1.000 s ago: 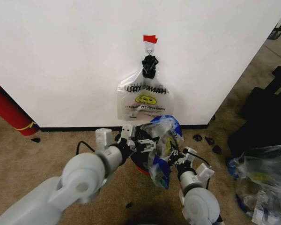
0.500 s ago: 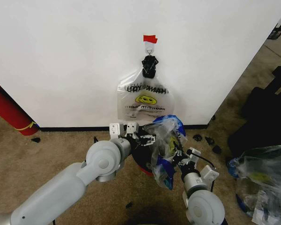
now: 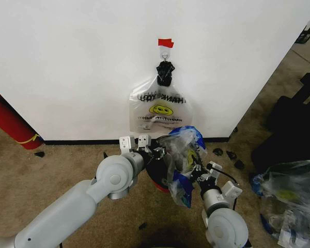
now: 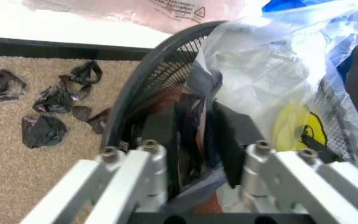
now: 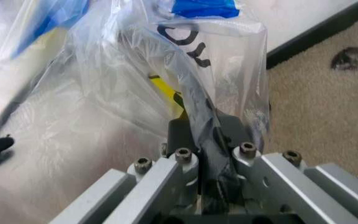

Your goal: Pick up the garbage bag from the wall and place it over the trash bin.

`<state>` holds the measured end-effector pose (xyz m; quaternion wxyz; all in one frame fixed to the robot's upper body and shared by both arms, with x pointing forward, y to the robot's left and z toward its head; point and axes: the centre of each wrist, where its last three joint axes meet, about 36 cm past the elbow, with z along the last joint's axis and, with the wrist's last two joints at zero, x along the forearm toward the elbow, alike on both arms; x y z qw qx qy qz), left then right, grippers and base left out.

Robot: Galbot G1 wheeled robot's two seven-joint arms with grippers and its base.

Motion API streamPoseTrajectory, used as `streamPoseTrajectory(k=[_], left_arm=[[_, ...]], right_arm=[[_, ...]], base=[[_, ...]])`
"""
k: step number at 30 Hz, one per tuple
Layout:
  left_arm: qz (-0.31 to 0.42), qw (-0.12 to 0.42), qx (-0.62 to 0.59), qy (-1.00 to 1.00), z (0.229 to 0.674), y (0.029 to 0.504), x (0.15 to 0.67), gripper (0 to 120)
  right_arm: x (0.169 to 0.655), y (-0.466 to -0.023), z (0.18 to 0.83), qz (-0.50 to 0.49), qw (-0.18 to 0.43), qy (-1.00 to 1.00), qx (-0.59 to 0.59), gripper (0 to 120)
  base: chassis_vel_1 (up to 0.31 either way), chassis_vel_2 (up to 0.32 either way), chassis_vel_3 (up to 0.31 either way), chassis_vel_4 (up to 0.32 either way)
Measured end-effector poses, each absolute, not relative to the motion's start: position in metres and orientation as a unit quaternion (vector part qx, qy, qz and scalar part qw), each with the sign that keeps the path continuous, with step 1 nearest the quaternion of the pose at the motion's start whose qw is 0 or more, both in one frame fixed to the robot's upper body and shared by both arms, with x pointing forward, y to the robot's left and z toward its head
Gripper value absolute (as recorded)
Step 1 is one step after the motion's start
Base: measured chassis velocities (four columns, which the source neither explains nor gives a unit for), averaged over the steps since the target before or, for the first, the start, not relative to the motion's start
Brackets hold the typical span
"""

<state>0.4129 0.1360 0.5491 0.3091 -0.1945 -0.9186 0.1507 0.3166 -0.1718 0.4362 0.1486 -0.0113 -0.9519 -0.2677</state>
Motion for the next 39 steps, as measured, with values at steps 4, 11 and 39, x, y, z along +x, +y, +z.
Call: streamPoseTrajectory(k=[4, 11, 39], left_arm=[[0.147, 0.312, -0.192, -0.919, 0.549, 0.139, 0.413, 5], [0.151, 0.304, -0.183, -0.922, 0.553, 0.152, 0.408, 0], [0.125, 0.332, -0.126, -0.927, 0.534, 0.239, 0.39, 0]], right_arm=[[0.318, -0.173, 0.437, -0.268, 0.149, -0.952, -0.015, 1], [0.317, -0.174, 0.438, -0.272, 0.152, -0.95, -0.018, 1], [0.316, -0.194, 0.455, -0.376, 0.175, -0.906, 0.089, 1]], base=[[0.0, 0.0, 0.0, 0.0], [0.0, 0.0, 0.0, 0.0], [0.0, 0.0, 0.0, 0.0]])
